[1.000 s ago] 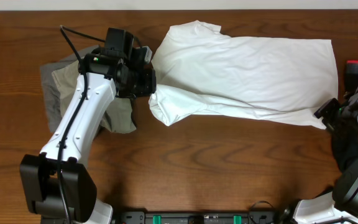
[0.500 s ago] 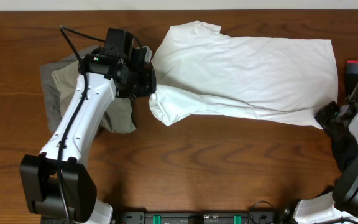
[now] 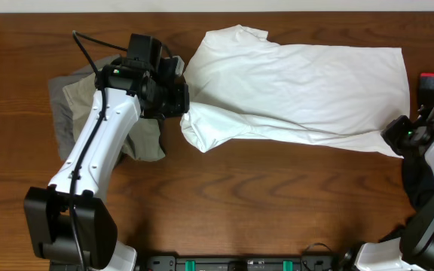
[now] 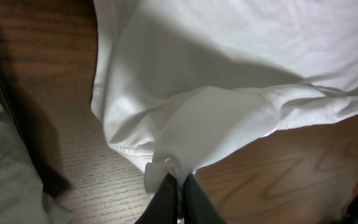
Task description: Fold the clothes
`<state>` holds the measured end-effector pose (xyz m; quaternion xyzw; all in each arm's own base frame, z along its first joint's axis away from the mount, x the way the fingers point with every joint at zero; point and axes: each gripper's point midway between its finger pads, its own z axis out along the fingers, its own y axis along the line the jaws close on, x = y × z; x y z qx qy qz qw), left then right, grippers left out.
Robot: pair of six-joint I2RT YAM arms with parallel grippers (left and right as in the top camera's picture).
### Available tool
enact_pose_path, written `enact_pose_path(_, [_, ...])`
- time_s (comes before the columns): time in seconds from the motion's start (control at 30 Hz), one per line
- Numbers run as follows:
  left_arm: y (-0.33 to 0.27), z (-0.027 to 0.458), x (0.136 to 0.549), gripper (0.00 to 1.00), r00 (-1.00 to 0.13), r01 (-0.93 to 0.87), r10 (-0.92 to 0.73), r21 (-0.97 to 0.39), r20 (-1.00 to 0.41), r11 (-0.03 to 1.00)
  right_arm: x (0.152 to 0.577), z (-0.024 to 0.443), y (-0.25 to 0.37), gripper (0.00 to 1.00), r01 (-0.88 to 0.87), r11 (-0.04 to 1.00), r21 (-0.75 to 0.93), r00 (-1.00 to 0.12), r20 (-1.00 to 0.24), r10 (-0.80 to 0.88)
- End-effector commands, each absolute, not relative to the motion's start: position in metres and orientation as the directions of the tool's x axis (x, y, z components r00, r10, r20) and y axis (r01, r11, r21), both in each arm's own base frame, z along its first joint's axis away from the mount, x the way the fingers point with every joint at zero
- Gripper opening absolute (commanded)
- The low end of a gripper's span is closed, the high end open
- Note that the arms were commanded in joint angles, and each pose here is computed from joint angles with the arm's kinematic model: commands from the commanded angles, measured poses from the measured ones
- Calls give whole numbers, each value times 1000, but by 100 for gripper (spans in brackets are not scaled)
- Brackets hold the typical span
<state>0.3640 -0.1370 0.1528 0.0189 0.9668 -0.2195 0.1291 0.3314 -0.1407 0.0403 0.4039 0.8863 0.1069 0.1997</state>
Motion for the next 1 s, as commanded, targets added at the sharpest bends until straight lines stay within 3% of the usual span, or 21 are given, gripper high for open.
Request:
enact_pose_path(0.0, [-138, 156, 366, 6, -964, 100, -18, -425, -264, 900, 323, 44, -154, 45, 707, 658, 261, -589, -299, 751])
enact_pose_path(0.1, [-138, 156, 366, 6, -964, 100, -18, -425, -265, 900, 312, 41, -176, 48, 763, 623, 172, -548, -337, 765])
enact_pose_path(0.23, [-138, 156, 366, 6, -964, 100, -18, -425, -265, 900, 321, 44, -188, 39, 755, 627, 190, -530, -384, 756])
enact_pose_path(0.7, [-139, 156, 366, 6, -964, 100, -18, -425, -264, 900, 324, 4, -178, 32, 752, 624, 212, -561, -290, 775])
enact_pose_path(0.97, [-138, 156, 366, 6, -964, 99, -18, -425, -265, 900, 343, 17, -175, 8, 704, 629, 331, -546, -314, 777])
